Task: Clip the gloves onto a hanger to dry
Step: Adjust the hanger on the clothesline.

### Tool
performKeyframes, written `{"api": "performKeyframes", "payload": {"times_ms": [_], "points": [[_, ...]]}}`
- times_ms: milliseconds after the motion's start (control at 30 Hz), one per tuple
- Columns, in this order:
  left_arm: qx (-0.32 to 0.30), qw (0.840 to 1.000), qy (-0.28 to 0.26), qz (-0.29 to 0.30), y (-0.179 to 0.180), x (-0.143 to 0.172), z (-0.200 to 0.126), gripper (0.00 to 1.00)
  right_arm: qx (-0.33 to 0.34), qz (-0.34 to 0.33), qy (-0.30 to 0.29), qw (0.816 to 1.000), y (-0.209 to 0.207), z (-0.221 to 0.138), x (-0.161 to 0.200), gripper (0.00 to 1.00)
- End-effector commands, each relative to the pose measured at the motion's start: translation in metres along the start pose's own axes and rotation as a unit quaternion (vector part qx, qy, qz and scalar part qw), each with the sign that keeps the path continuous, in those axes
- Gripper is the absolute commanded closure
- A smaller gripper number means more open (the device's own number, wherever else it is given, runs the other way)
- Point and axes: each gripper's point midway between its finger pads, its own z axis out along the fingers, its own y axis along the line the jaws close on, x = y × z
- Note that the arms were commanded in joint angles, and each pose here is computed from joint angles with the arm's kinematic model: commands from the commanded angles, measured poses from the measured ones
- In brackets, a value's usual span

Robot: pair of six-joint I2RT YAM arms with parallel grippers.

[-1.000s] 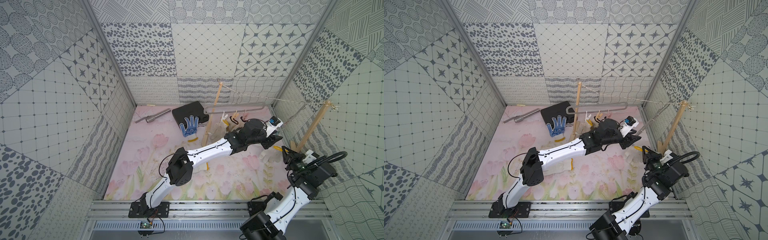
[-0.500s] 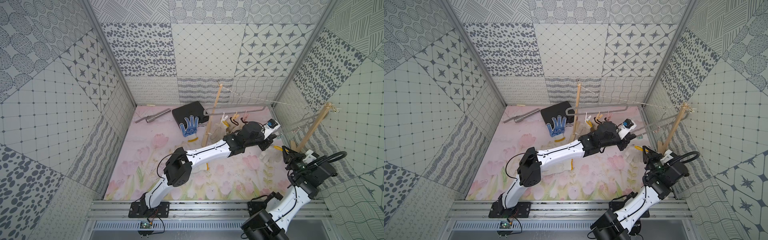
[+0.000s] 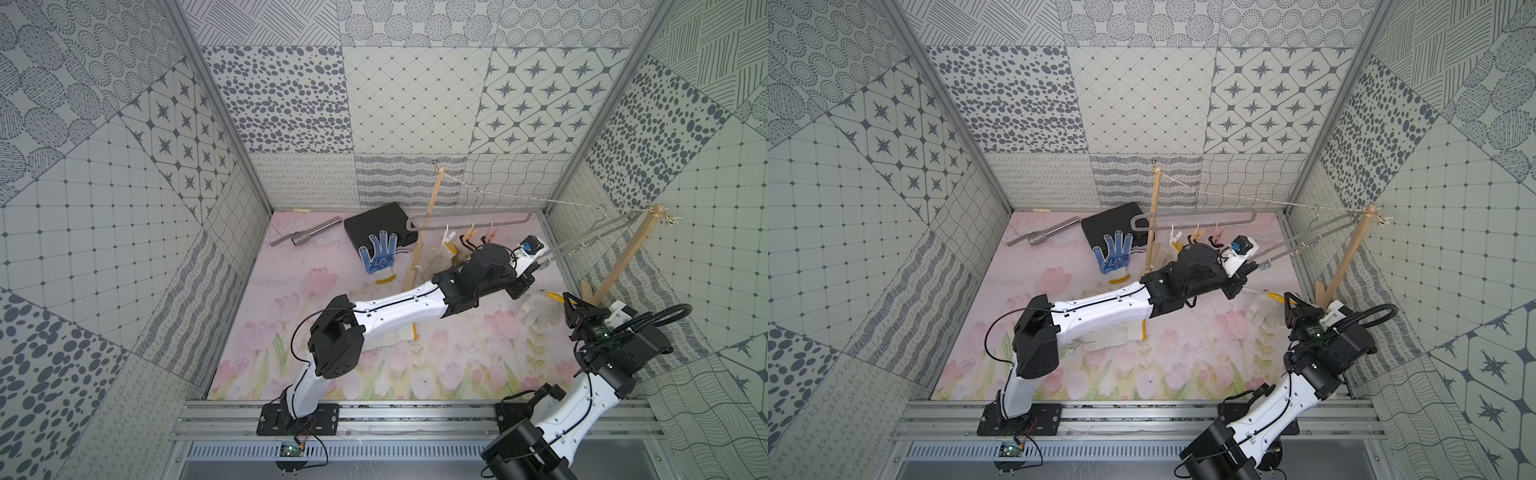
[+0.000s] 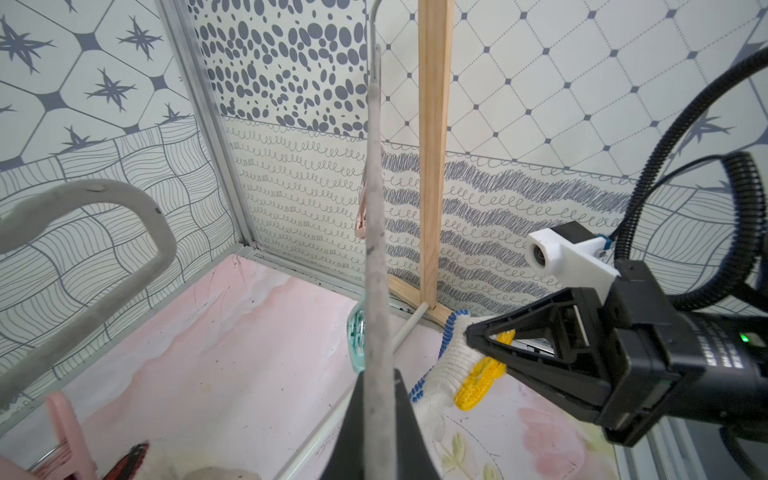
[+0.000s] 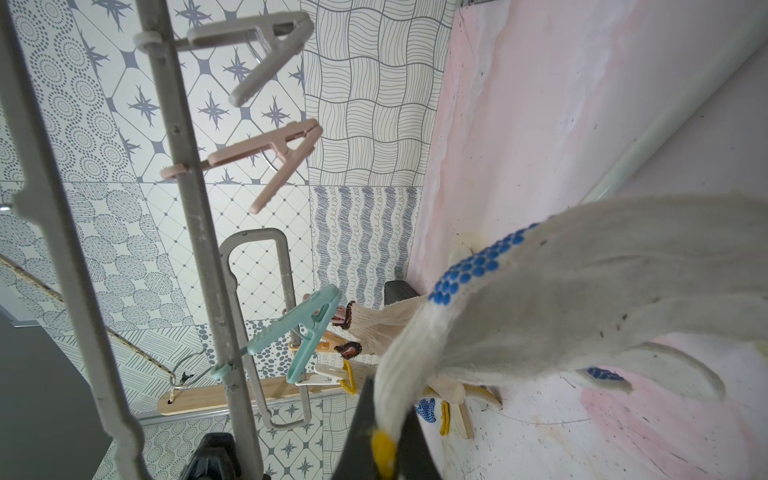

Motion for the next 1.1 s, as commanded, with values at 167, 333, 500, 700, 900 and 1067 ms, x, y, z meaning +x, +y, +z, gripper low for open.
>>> {"api": "performKeyframes", "payload": {"times_ms": [167,333,500,700,900,1067], "points": [[-0.059,0.998,-0.014,0.003,0.045,-0.017,-0.045,1.0,-0.019,-0.023,0.001,1.0,0.015,-0.004,0.003,1.0],[-0.07,0.998,0.002,0.0,0.067,-0.006,-0.071,1.0,-0.018,-0.022,0.002,1.0,0.013,-0.004,0.004,1.0],[-0.081,0.996,0.016,-0.013,0.09,0.001,-0.096,1.0,-0.019,-0.021,0.005,1.0,0.012,-0.003,0.005,1.0],[-0.095,0.995,0.025,-0.017,0.104,0.006,-0.121,1.0,-0.018,-0.021,0.004,1.0,0.011,-0.004,0.006,1.0],[-0.105,0.994,0.029,-0.024,0.11,0.006,-0.143,1.0,-0.015,-0.021,0.001,1.0,0.009,-0.003,0.005,1.0],[-0.098,0.994,0.033,-0.02,0.112,0.008,-0.151,1.0,-0.014,-0.026,0.003,1.0,0.009,-0.003,0.005,1.0]]}}
